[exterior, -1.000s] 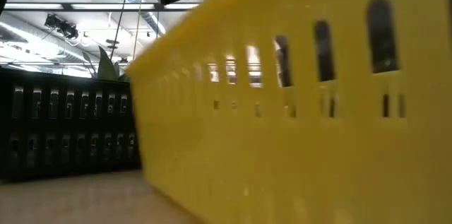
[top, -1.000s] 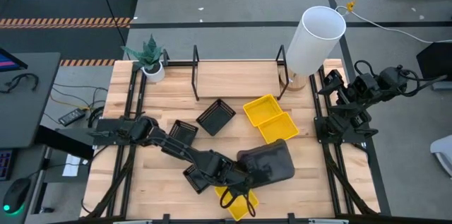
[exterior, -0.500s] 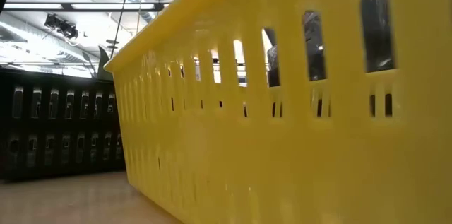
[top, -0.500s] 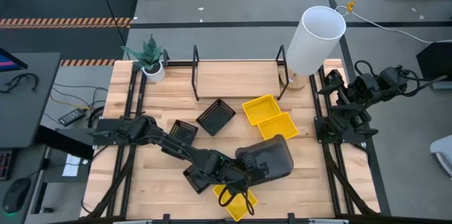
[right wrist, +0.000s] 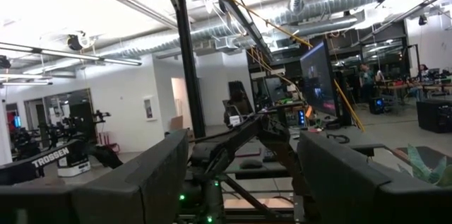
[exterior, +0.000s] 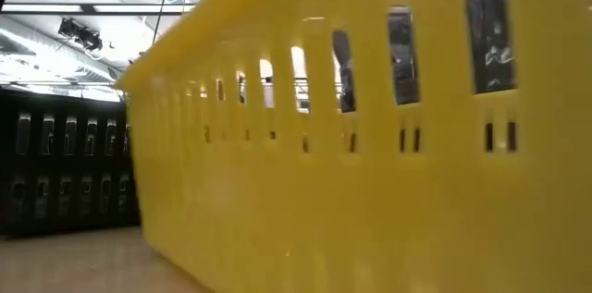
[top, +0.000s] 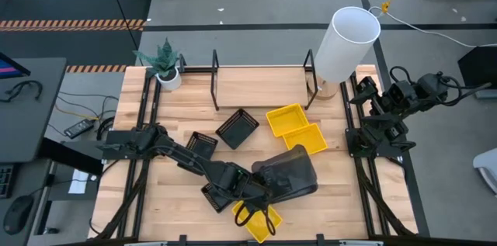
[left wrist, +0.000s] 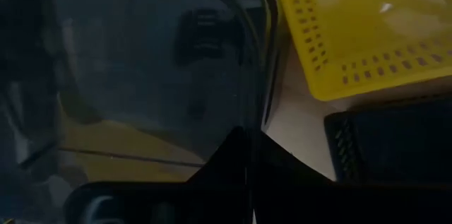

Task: Stack baskets on shelf by color
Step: Stack the left black transparent bin on the stacked black transparent bins

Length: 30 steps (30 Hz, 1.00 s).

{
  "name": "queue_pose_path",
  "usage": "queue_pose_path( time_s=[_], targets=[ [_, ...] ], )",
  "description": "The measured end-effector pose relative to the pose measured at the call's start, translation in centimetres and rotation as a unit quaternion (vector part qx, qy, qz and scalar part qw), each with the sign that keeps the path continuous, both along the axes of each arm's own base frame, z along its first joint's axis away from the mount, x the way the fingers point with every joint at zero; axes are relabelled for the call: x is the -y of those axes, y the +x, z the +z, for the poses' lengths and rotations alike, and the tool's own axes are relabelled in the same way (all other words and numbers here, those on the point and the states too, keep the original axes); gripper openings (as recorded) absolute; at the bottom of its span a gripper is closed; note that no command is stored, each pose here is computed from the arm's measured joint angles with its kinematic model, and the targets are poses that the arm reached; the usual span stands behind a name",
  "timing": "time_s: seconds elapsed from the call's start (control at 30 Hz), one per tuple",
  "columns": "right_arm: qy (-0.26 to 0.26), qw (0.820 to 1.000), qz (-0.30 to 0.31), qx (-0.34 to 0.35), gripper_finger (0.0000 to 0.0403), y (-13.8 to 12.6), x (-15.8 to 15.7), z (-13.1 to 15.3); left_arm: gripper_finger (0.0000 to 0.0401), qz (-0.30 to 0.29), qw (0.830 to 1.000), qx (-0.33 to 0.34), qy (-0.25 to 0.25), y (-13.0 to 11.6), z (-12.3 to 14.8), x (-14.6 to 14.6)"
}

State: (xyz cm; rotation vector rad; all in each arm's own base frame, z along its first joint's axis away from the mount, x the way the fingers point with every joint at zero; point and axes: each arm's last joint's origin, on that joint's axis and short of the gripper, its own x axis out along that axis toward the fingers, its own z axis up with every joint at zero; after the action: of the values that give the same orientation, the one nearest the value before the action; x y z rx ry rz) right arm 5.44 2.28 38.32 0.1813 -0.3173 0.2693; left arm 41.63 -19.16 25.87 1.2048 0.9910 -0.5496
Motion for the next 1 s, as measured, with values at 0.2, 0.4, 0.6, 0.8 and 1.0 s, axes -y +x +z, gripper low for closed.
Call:
queue_pose_path(
  time_s=[0.2, 0.4, 0.6, 0.8, 1.0],
  targets=[
    [-0.002, 1.0, -0.001, 0.0, 0.027, 0.0, 0.0, -0.01, 0.0009, -0.009, 1.0, -0.009, 0.005, -0.21, -0.06, 0.14],
    [-0.001, 1.0, -0.001, 0.0, 0.027, 0.0, 0.0, 0.0, 0.0026, -0.01, 1.0, -0.012, 0.006, -0.23, -0.08, 0.09],
    [-0.001, 1.0, 0.0, 0.0, 0.027, 0.0, 0.0, 0.0, 0.005, -0.004, 1.0, -0.023, -0.006, -0.4, -0.17, 0.07],
    [-0.001, 1.0, -0.001, 0.0, 0.027, 0.0, 0.0, 0.0, 0.0099, 0.012, 1.0, -0.021, -0.016, -0.4, -0.17, 0.08],
    [-0.001, 1.0, -0.001, 0.0, 0.027, 0.0, 0.0, 0.0, 0.0148, 0.043, 0.998, -0.008, -0.037, -0.41, 0.29, -0.07]
  ],
)
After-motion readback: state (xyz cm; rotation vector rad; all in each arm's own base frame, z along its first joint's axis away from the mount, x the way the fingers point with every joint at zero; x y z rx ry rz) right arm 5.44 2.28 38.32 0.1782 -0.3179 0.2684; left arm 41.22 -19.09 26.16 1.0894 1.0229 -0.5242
